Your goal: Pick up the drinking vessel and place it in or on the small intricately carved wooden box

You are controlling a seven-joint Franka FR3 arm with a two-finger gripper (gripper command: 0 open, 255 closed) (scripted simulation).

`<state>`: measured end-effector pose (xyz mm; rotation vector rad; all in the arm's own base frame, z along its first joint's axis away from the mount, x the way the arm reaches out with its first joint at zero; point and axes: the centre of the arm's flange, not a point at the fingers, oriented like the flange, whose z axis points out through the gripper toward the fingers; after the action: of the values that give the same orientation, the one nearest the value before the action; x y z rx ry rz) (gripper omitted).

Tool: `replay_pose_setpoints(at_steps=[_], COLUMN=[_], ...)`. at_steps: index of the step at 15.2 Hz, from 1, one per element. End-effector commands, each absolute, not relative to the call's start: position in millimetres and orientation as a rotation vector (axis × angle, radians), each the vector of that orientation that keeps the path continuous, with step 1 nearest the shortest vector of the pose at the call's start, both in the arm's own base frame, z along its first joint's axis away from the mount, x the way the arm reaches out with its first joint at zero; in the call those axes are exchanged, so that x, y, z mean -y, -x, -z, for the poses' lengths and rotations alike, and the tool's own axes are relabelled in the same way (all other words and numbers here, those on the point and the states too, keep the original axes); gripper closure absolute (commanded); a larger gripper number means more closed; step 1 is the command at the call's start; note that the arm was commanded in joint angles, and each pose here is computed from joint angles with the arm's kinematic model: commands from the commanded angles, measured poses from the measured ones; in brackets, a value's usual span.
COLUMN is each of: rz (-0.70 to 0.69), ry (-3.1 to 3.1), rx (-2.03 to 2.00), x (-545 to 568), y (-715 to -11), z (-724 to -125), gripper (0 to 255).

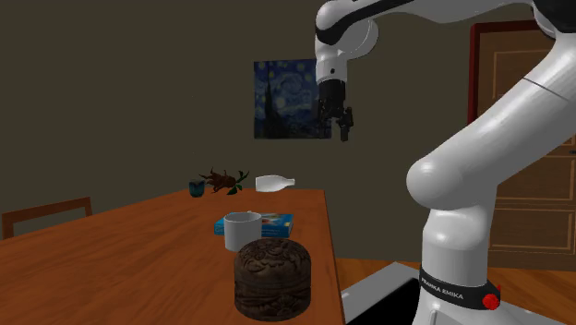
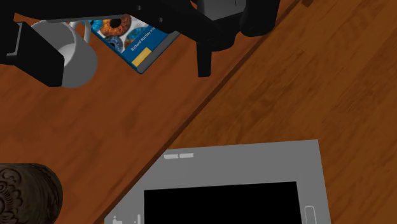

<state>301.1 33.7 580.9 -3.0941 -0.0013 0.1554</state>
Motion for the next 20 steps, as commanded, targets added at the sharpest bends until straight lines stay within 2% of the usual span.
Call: replay_pose_setpoints(at_steps=[1, 20], rz=[-0.155, -0.152], ry=[3.094, 3.156], rx=[0.001, -0.089], x=[-33.7, -228.4], y=[-301.1, -397.0], z=[-580.9, -442.5], gripper=[0, 0])
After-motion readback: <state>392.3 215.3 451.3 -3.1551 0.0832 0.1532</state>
